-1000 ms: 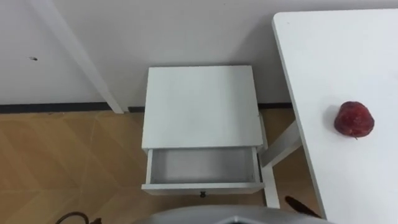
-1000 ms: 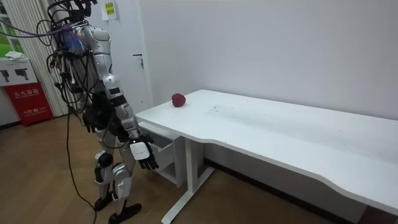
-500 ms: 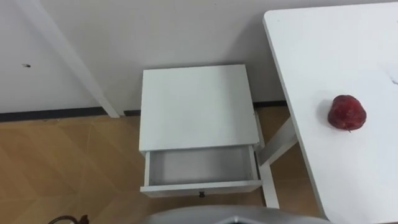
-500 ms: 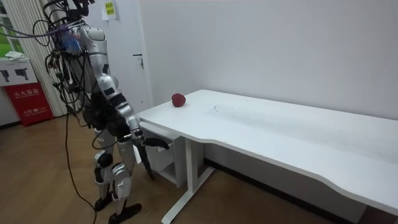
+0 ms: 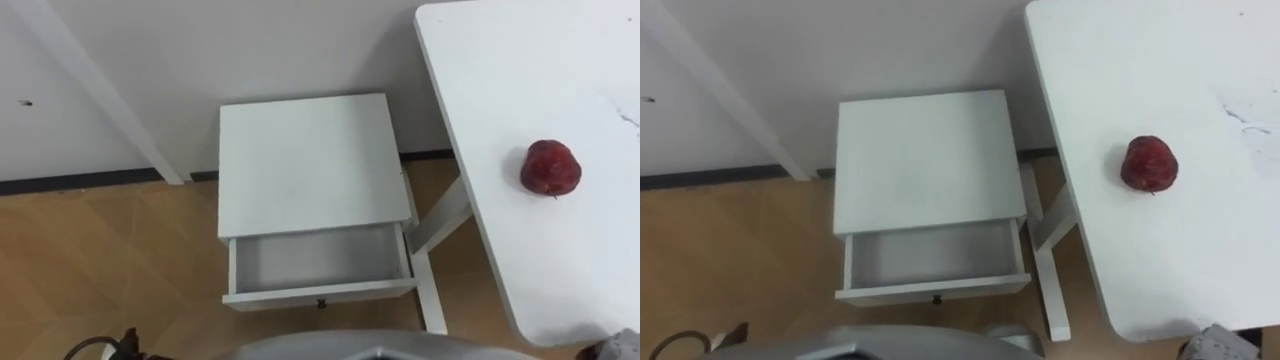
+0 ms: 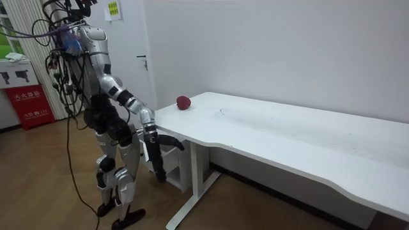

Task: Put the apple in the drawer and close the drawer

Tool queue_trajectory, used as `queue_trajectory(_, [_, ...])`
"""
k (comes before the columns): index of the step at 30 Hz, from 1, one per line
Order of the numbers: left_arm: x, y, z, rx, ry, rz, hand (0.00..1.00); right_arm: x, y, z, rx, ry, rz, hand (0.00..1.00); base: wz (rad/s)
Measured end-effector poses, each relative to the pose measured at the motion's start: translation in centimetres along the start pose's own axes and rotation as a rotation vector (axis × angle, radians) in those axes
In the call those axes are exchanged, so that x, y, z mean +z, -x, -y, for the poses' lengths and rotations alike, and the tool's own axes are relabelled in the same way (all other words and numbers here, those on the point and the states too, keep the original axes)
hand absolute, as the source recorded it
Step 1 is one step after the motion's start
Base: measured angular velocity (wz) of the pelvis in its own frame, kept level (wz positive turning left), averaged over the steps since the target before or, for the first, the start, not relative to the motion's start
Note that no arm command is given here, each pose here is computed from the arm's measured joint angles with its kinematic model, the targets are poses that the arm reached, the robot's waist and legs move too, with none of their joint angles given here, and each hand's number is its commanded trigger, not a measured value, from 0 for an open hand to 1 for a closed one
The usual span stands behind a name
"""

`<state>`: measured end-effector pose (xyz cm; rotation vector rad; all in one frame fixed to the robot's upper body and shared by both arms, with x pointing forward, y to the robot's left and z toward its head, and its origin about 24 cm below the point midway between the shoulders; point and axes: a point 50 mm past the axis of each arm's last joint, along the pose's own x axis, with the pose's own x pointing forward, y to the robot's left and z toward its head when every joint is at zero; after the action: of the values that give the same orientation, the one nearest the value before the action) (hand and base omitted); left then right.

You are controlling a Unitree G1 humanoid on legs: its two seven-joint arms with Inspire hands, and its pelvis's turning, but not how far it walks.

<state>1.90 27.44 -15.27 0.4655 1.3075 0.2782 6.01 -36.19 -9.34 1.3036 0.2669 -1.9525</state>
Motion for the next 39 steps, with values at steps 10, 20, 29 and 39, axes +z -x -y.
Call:
queue_trajectory(10, [-0.1, 0.0, -0.5, 0.013, -0.007, 0.016, 0.00, 2.4, 2.9, -2.9, -0.050, -0.050, 0.169, 0.00, 0.01])
queue_trajectory(20, [0.5, -0.1, -0.3, 0.001, -0.031, 0.055, 0.00, 5.0, 11.3, -10.0, 0.363, 0.023, 0.622, 0.00, 0.02])
queue_trajectory(29, [0.0, 0.1, 0.5, -0.036, -0.064, 0.036, 0.00, 3.0, 15.6, -11.0, 0.640, 0.253, 1.006, 0.00, 0.01])
queue_trajectory(39, [-0.3, 0.3, 1.3, -0.058, -0.104, 0.031, 0.00, -3.0, 15.4, -8.9, 0.991, 0.772, 1.027, 0.00, -0.06])
